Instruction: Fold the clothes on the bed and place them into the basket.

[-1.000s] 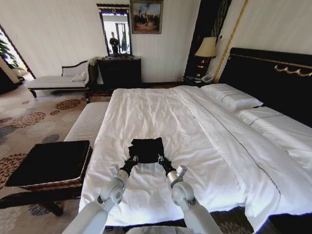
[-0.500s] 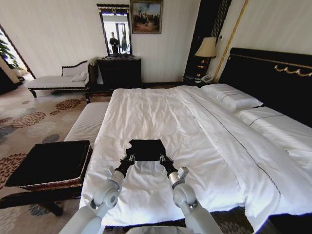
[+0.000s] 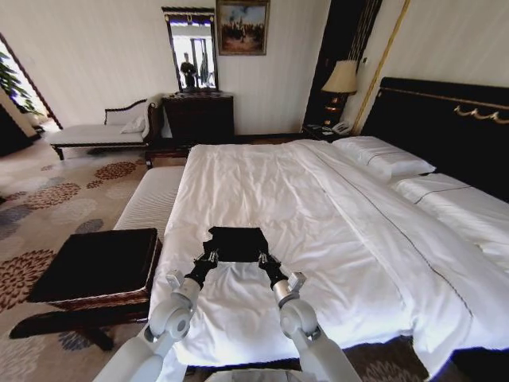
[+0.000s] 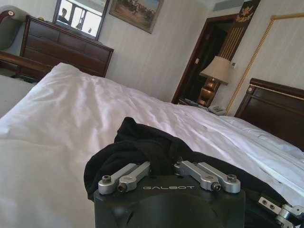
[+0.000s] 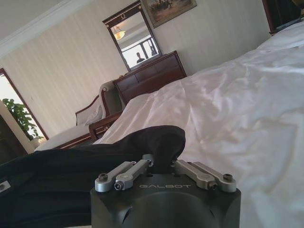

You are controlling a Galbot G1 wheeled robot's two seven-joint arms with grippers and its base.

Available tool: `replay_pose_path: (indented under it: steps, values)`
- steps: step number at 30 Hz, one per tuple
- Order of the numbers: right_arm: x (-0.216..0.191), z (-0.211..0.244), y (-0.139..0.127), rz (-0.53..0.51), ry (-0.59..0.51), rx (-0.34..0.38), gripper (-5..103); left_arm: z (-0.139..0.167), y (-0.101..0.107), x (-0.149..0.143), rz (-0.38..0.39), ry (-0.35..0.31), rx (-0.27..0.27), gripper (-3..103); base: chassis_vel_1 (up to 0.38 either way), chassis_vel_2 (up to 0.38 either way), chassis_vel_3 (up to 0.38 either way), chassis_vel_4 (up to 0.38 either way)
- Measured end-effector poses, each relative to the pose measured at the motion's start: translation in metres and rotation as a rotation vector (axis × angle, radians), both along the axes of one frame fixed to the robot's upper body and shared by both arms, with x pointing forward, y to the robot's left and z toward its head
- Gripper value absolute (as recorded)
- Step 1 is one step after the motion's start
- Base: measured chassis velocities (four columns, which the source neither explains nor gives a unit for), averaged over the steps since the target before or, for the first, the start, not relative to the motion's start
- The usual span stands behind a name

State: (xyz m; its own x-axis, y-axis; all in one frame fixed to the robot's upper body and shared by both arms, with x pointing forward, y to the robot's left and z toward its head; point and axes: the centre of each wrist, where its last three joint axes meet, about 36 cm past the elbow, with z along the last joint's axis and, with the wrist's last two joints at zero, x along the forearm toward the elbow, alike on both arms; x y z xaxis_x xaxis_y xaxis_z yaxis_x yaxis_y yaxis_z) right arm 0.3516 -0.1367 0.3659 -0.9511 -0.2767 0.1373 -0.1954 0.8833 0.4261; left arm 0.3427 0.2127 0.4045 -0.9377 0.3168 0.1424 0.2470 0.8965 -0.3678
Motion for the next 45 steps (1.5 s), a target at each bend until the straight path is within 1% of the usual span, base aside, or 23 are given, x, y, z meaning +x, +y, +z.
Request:
replay_pose_path:
  steps: [11, 27, 36, 45]
  values:
    - [0.0, 0.0, 0.007, 0.011, 0.005, 0.011, 8, 0.003, 0.012, -0.008, 0.025, 0.0, 0.011, 7, 0.217, 0.214, -0.218, -0.218]
    - [0.001, 0.0, 0.011, 0.019, 0.005, 0.012, 8, 0.007, 0.021, -0.012, 0.046, -0.006, 0.013, 7, 0.193, 0.195, -0.201, -0.199]
    - [0.01, 0.008, 0.022, 0.047, -0.011, 0.009, 8, 0.016, 0.029, -0.013, 0.067, -0.032, 0.018, 7, 0.205, 0.205, -0.203, -0.195]
    - [0.011, 0.01, 0.026, 0.058, -0.013, 0.013, 8, 0.023, 0.036, -0.015, 0.081, -0.05, 0.02, 7, 0.187, 0.193, -0.202, -0.196]
